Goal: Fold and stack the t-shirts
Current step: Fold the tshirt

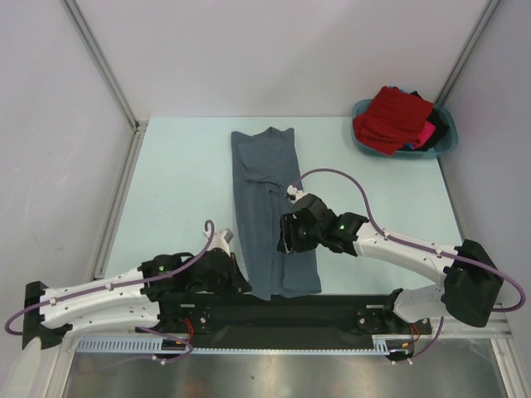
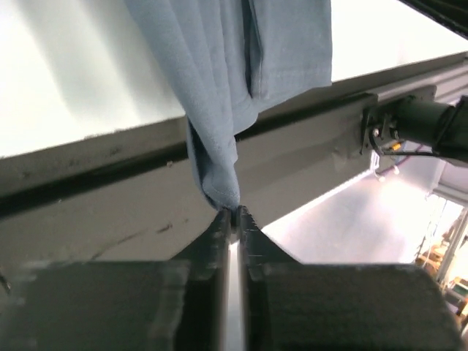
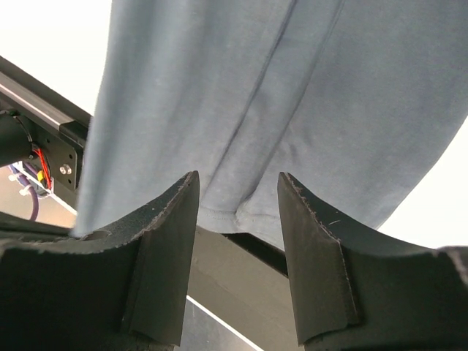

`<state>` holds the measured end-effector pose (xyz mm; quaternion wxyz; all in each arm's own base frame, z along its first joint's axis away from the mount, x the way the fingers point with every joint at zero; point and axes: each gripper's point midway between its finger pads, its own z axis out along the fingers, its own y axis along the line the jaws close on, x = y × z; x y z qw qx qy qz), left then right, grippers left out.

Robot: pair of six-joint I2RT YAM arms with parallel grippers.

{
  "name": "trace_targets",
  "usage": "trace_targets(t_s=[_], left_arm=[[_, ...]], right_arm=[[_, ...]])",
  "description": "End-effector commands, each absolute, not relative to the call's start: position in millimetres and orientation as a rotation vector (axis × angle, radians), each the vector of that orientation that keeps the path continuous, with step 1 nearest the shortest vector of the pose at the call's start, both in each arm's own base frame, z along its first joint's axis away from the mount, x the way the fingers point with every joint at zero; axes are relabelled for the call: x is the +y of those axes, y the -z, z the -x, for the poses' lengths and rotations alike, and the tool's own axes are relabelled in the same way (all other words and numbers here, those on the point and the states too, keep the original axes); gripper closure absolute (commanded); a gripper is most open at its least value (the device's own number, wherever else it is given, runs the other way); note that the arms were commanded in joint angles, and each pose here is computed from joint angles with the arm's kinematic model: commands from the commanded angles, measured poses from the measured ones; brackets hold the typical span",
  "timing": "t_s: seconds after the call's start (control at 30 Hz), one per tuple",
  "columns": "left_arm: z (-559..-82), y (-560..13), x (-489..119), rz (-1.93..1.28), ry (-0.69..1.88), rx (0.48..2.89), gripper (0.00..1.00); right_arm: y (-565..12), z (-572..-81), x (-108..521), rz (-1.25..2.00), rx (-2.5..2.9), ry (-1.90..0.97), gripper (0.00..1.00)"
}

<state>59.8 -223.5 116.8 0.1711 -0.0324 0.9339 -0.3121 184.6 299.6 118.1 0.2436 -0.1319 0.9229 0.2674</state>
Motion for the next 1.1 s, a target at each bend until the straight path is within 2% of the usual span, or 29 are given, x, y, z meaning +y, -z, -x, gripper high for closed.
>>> trace_targets(t_s=[0.0,0.03,0.07,0.2,0.27,0.53,0.63,0.73,0.83,1.07], left_arm=[[-45.4,-141.2,-220.0,0.112,0.983,2.678,0.81],[-44.8,-143.2,-217.6,0.124,0.986,2.677,0.67],[-46.0,-147.8,-215.9,0.137,0.99,2.664,0.59],[-51.2,-157.7,-204.4,0.18,0.974,2.622,0.39],[-55.0,-160.8,-200.0,0.192,0.958,2.599,0.38],[-90.2,-139.6,-186.3,0.198,0.709,2.486,0.18],[-104.6,-132.6,-183.4,0.222,0.617,2.44,0.08],[-121.4,-132.5,-184.8,0.219,0.563,2.364,0.04],[-126.4,-121.8,-181.9,0.228,0.499,2.363,0.01],[-92.5,-55.2,-191.3,0.171,0.55,2.562,0.02]], right_arm=[[-119.9,-187.8,303.8,0.354,2.505,-0.753,0.48],[-119.0,-187.6,303.0,0.355,2.507,-0.749,0.48],[-117.8,-187.6,302.6,0.355,2.509,-0.745,0.48],[-118.0,-189.9,301.1,0.346,2.505,-0.728,0.48],[-116.9,-193.7,296.0,0.327,2.5,-0.684,0.49],[-105.4,-214.2,238.8,0.144,2.498,-0.394,0.46],[-110.4,-225.7,216.8,0.042,2.474,-0.383,0.45],[-106.1,-231.2,196.4,-0.036,2.483,-0.383,0.42],[-100.5,-229.5,186.2,-0.061,2.516,-0.414,0.42],[-79.0,-195.9,186.6,-0.055,2.613,-0.548,0.42]])
